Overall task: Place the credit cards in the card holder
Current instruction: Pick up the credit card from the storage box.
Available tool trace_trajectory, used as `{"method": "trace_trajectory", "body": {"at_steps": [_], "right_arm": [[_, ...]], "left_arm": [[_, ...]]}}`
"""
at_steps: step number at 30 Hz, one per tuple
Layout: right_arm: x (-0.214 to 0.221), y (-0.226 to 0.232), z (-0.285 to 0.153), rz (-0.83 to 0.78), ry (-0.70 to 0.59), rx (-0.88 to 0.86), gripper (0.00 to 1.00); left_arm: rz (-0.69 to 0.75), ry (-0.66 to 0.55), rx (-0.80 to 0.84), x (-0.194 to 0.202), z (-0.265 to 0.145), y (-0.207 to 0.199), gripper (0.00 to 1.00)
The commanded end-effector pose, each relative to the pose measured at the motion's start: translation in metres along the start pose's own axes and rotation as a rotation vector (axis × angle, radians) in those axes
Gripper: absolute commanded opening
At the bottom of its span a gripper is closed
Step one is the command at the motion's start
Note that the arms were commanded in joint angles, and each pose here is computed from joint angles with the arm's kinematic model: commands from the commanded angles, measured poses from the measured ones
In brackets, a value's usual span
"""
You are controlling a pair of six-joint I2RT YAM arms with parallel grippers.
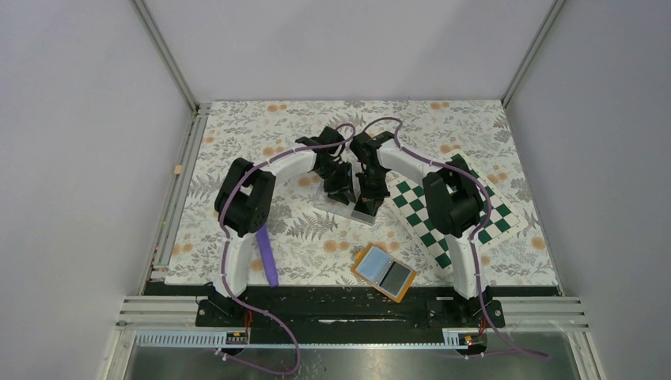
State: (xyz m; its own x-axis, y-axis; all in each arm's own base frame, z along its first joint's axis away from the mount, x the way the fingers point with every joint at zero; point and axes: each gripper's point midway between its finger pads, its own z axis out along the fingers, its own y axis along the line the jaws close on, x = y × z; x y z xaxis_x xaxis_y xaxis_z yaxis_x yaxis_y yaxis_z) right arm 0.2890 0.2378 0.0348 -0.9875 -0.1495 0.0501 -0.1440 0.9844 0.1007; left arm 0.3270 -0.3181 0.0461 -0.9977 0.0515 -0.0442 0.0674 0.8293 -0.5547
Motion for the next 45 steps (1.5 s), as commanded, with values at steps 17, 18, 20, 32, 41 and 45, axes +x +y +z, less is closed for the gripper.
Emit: {"method": "trace_trajectory", "body": {"at_steps": [17,18,20,32,41,45], "right_arm": [[0.003,0.005,0.007,0.011,0.032,-0.009,0.00],[0.002,0.008,0.002,0.005,0.020,-0.024,0.00],[-0.003,0.013,-0.017,-0.012,-0.029,-0.052,0.00],[-0.008,-0.008,-0.100,0.013,-0.232,-0.095,0.40],[0.011,-0.037,-0.056,0.068,-0.121,-0.046,0.61],[0.014,-0.029,-0.037,0.082,-0.071,-0.087,0.59]], "left_arm": [[-0.002,0.037,0.189,0.018,0.018,-0.040,0.21],[-0.003,0.031,0.196,0.018,0.017,-0.042,0.20],[-0.003,0.016,0.193,0.016,0.015,-0.042,0.20],[0.035,-0.144,0.060,-0.005,-0.008,-0.024,0.34],[0.051,-0.056,0.003,0.000,0.019,-0.018,0.25],[0.064,-0.033,0.031,0.005,0.027,-0.031,0.20]]}}
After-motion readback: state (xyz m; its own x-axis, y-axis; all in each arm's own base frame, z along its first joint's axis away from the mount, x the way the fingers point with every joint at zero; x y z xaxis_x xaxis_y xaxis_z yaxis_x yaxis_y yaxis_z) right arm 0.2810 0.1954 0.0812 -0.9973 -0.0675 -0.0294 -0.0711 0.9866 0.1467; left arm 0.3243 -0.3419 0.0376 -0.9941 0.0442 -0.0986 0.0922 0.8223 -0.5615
